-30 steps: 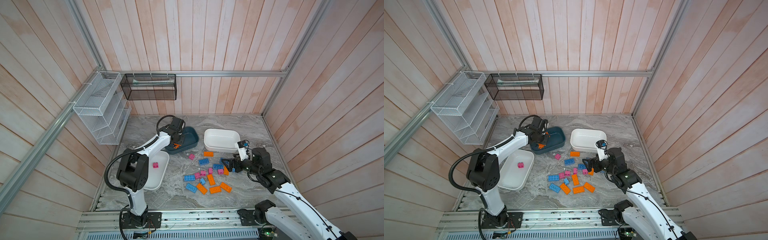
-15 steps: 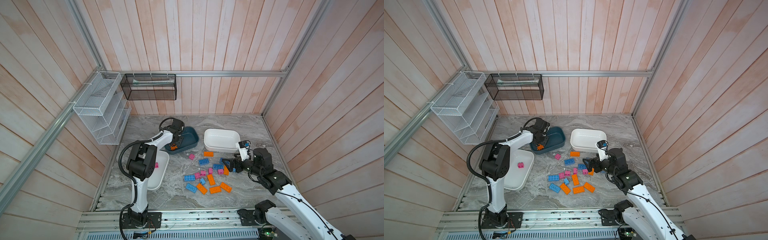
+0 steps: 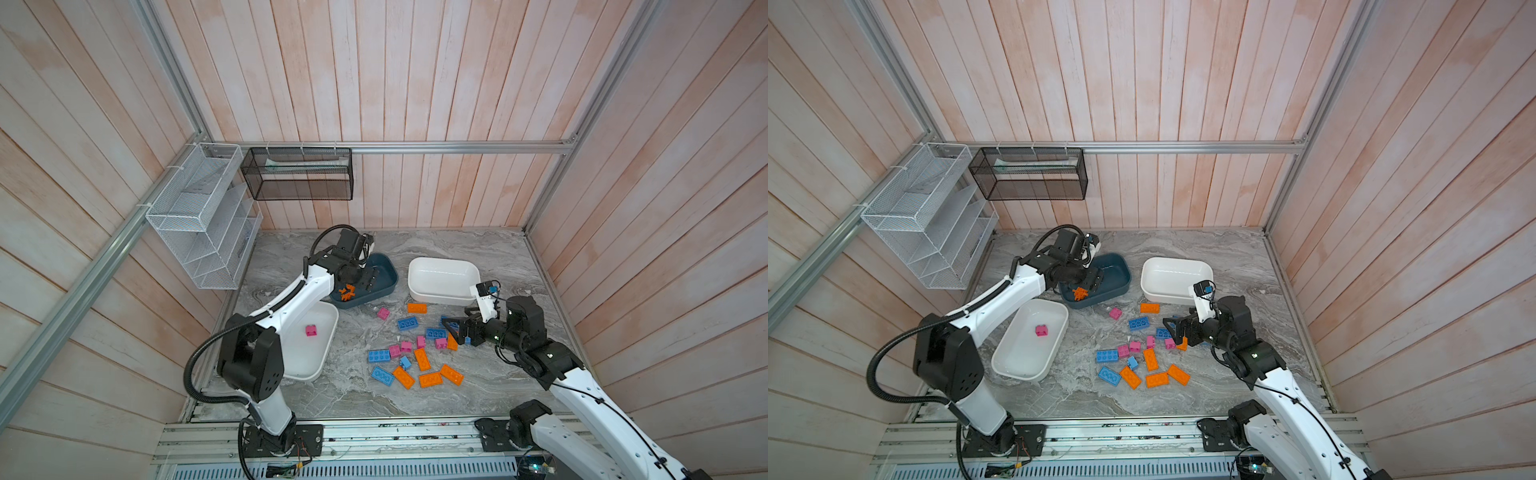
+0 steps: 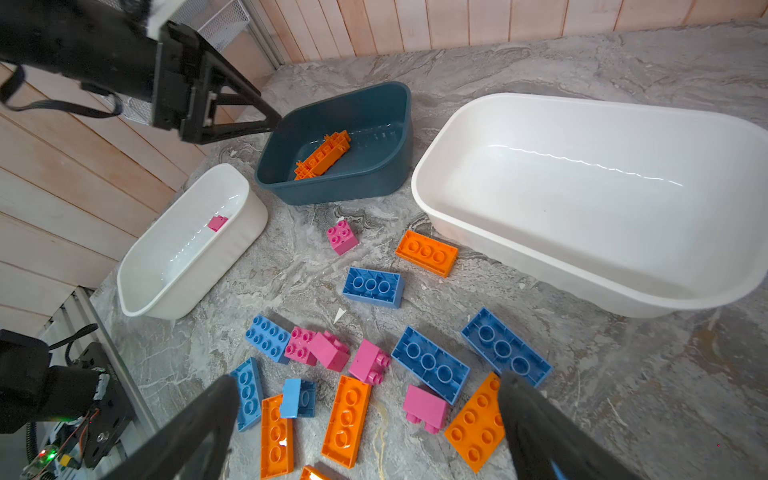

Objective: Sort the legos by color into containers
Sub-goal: 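Carry the orange frame brick with the left gripper into the teal bin and release, then lower the left gripper onto a blue 2x2 brick and grasp it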

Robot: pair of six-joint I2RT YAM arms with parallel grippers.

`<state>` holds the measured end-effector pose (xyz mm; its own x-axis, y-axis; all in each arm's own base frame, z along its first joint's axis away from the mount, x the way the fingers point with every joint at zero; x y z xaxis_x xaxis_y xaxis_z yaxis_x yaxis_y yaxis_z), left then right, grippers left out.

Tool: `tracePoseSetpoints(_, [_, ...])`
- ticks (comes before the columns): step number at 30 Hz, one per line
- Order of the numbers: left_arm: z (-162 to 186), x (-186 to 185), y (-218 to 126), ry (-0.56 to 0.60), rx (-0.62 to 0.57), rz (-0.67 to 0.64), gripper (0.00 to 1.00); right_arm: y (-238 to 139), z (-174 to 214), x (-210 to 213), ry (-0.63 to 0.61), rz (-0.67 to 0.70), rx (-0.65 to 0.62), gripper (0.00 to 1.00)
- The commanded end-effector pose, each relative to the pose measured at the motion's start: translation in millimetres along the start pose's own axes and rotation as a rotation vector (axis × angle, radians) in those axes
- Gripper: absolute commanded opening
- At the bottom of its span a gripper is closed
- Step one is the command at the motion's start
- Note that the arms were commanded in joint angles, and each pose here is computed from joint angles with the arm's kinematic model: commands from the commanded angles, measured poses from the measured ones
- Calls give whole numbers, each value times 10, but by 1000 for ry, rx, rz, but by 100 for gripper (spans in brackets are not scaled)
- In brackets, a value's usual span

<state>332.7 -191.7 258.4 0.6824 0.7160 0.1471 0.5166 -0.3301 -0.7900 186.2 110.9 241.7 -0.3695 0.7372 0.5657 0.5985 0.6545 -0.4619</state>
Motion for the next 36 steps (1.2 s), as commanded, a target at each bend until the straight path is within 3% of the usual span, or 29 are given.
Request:
tracePoseSetpoints(1, [312, -407, -22, 142, 64, 161, 84, -17, -89, 85, -4, -53, -14, 98])
tracePoseSetpoints(5, [565, -791, -182, 354, -6, 387, 83, -18, -85, 81, -1, -53, -19, 98])
tracePoseSetpoints(10, [868, -1084, -136, 540, -25, 467, 84, -22, -23, 53, 11, -50, -14, 98])
tracePoseSetpoints(14, [1063, -1170, 95, 577, 41, 454, 82, -47, 42, 14, 21, -32, -16, 98])
tracePoseSetpoints(17, [1145, -1264, 247, 614, 26, 429, 82, -55, 79, -6, 26, -25, -17, 98])
tracePoseSetpoints(29, [1197, -1322, 620, 674, 96, 352, 71, -20, 161, -77, 41, -12, -14, 98])
tracePoseSetpoints(36, [1272, -1326, 720, 671, 146, 357, 53, -9, 181, -97, 36, -4, -11, 98])
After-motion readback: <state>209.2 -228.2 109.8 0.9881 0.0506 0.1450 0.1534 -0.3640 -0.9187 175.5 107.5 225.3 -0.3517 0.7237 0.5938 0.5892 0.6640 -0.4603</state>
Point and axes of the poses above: each gripper's point midway between its finger pads, its own y axis out along the fingers, its own x axis along the line the jaws close on, z = x × y, the point moved 9 cm from there along -y, back along the fingers, and after that the axes turned 14 degrees about y, right-handed, at the moved point
